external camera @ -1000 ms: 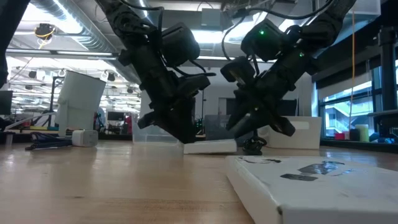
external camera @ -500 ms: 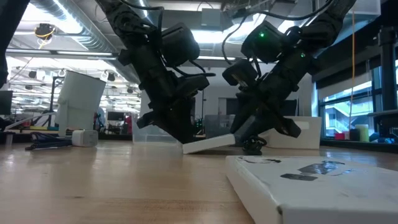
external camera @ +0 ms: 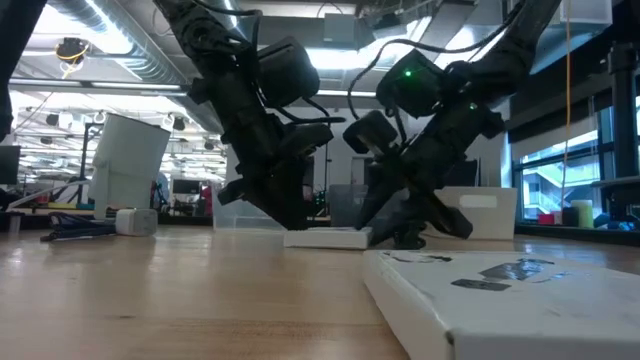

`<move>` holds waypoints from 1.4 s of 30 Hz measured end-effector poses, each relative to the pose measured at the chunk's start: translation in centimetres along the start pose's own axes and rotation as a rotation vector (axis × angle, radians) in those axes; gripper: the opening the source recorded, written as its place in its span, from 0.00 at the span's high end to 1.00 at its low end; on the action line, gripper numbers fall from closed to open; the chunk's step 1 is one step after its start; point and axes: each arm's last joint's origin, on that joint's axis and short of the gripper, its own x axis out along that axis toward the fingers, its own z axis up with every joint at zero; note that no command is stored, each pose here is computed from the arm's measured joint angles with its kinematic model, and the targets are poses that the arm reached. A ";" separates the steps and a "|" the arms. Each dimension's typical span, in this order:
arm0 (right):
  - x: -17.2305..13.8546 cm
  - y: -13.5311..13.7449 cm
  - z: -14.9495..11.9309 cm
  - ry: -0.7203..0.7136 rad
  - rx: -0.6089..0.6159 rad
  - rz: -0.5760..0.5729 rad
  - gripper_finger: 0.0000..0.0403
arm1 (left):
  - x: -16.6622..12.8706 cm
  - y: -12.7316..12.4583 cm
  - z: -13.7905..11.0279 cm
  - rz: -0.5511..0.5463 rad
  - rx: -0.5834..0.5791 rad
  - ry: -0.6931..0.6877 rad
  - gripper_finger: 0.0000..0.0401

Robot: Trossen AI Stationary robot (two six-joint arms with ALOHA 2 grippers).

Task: Pick and place items into bin
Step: Put the top white card reader box into the transparent bin

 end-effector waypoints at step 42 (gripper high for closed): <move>0.4 2.0 0.1 0.023 -0.011 -0.117 0.70 | 0.0 0.4 -0.4 0.051 0.060 0.041 0.88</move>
